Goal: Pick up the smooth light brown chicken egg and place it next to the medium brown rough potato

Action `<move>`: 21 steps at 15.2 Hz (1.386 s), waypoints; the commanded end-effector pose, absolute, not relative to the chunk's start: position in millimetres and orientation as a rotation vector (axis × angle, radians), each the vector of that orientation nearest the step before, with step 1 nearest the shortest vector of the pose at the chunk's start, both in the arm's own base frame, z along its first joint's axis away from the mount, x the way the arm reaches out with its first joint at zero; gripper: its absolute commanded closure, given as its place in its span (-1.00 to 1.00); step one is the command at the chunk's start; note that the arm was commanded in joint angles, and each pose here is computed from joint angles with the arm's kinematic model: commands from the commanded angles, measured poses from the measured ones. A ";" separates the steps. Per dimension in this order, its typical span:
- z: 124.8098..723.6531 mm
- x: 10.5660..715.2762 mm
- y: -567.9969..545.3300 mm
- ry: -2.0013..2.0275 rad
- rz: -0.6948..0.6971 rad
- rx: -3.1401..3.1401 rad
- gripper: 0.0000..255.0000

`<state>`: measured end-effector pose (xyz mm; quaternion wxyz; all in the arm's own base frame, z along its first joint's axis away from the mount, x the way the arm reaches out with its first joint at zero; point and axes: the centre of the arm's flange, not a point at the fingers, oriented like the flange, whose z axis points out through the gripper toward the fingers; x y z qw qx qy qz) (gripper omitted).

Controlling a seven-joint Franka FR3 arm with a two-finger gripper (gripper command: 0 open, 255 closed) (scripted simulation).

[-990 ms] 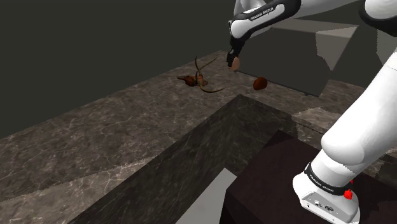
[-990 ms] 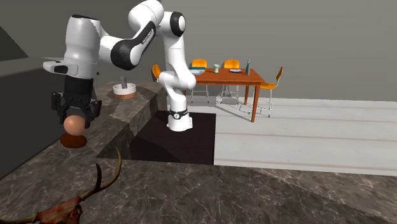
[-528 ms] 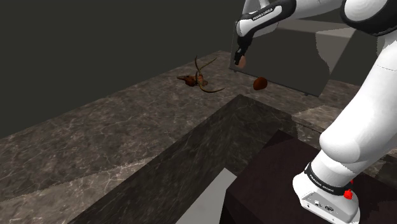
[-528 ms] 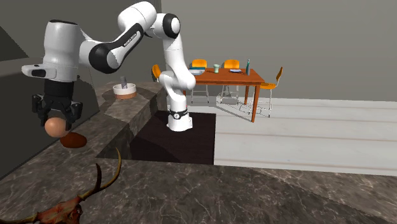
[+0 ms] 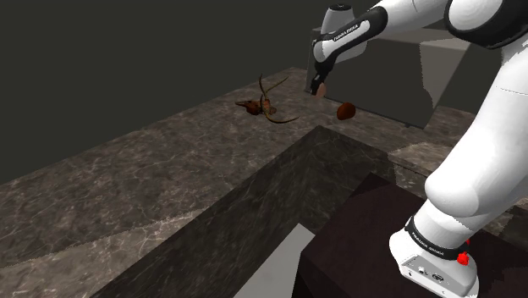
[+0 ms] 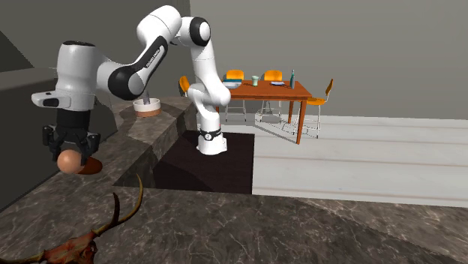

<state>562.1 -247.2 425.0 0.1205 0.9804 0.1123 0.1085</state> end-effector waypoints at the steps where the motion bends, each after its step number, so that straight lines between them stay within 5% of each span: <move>1: 414.4 561.8 -246.0 0.328 0.318 2.863 1.00; 21: 338.9 561.8 -246.0 0.328 0.318 2.863 1.00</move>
